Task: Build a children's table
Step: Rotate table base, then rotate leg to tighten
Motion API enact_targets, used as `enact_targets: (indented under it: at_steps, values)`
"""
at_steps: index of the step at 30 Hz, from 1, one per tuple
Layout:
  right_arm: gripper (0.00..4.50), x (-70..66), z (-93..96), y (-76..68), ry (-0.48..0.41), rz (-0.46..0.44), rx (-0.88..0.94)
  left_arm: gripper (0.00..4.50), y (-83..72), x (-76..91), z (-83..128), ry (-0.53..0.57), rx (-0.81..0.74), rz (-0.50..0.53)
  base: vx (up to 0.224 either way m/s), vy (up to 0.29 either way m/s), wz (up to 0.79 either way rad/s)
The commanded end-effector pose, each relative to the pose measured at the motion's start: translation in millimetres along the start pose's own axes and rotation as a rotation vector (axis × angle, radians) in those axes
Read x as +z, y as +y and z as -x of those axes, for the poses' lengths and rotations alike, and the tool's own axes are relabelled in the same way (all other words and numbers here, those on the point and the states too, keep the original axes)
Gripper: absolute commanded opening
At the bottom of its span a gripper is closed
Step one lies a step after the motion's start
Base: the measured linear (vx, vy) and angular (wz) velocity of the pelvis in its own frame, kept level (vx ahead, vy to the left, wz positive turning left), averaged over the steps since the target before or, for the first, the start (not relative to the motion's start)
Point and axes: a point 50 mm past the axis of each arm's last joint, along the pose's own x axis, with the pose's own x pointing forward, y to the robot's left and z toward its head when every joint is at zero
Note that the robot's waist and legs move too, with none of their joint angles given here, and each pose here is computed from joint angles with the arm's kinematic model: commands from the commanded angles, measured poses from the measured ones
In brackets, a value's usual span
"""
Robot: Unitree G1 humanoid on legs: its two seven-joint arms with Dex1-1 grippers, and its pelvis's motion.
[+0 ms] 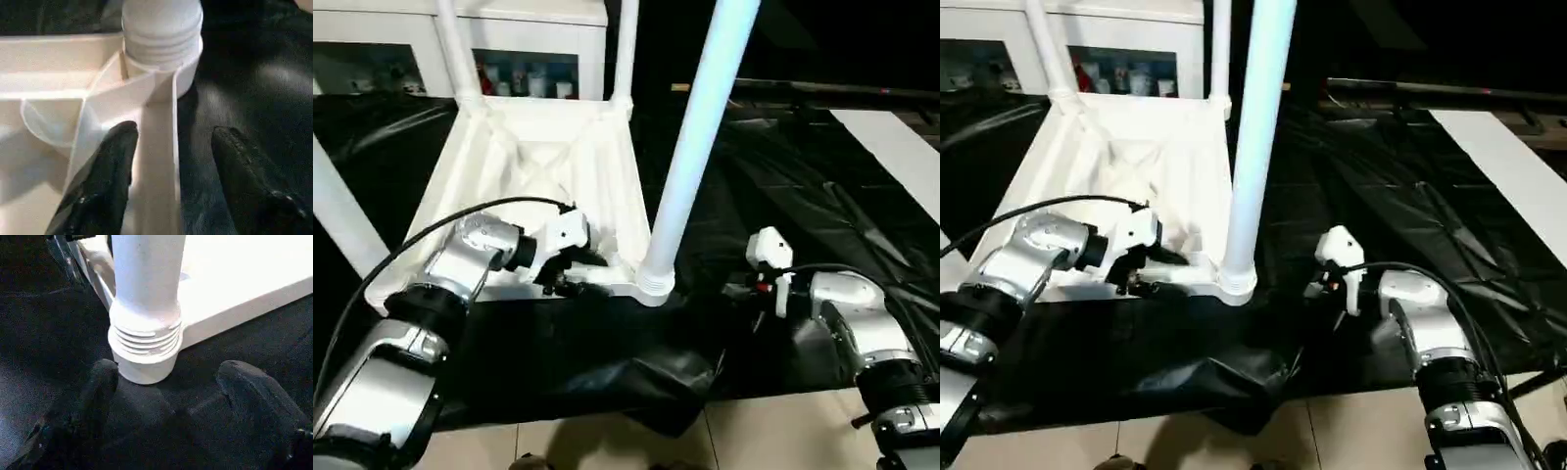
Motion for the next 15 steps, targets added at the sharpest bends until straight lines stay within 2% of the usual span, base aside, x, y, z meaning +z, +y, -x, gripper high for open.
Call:
enact_targets:
  at_steps: [1,3,5,7,11,15]
  values:
    - [3.71,2.6,3.4,0.7,0.014,0.016,0.014,2.43,3.2,2.8,3,0.038,0.004,-0.024,0.000,0.000,0.00]
    - [3.71,4.3,1.1,0.7,0.013,0.017,0.018,2.36,3.9,-2.2,5,0.066,0.007,-0.013,0.000,0.000,0.00]
    - [3.71,5.4,-0.4,1.3,0.014,0.018,0.020,2.02,4.3,-4.6,6,0.079,0.007,-0.014,0.000,0.000,0.00]
    - [3.71,6.1,-1.7,1.9,0.015,0.021,0.023,1.97,5.3,-6.1,6,0.086,0.020,-0.018,0.000,0.000,0.00]
    - [3.71,5.6,-3.0,2.5,0.018,0.022,0.025,1.51,6.0,-7.5,3,0.092,0.016,-0.006,0.000,0.000,0.00]
    - [3.71,5.2,-2.4,2.8,0.021,0.022,0.027,1.25,6.3,-6.2,2,0.081,0.014,-0.005,0.000,0.000,0.00]
